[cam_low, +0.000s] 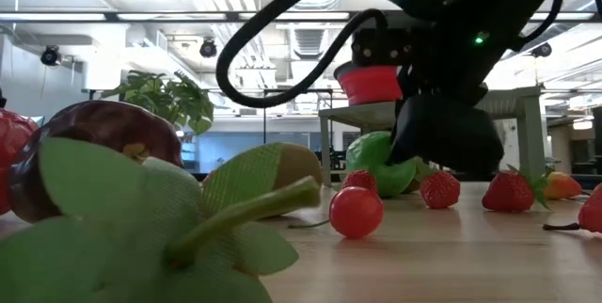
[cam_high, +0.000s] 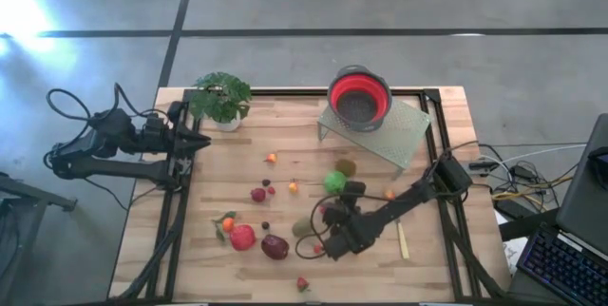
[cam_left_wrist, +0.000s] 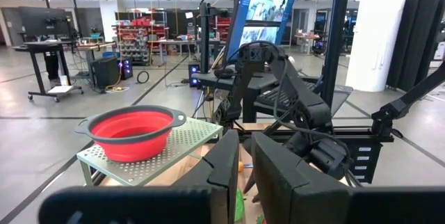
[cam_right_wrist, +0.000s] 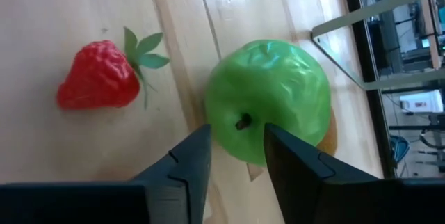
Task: Pick & Place Fruit
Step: Put the green apple into the red strainer bowl
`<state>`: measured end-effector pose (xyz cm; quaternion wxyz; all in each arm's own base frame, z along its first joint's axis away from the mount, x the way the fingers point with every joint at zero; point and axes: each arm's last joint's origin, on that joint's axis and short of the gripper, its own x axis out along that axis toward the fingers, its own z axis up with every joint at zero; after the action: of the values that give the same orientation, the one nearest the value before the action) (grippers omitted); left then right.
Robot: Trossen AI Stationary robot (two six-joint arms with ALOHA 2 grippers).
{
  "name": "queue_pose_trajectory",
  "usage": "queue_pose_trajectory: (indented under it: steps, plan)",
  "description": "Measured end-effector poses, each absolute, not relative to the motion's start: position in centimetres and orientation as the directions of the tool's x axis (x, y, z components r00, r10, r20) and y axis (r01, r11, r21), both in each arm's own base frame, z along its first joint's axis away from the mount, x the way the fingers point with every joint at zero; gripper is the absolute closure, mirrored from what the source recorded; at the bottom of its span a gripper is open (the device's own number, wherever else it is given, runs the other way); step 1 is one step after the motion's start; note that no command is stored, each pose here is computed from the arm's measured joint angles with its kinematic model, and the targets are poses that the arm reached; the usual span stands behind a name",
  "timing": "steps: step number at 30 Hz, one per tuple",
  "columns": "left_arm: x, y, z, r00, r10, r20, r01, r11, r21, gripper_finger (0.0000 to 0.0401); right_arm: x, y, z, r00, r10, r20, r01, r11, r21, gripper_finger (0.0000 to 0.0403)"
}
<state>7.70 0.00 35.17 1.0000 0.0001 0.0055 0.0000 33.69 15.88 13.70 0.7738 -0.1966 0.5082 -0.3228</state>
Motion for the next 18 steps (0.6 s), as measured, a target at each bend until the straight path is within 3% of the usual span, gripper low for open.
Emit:
queue_pose_trajectory:
  steps: [18]
  plan:
    - [7.70,0.00,35.17,1.000,0.000,-0.011,0.000,1.000,0.000,0.0355,34.04,15.19,12.84,0.289,-0.689,-0.665,0.337,0.723,-0.603,0.0340]
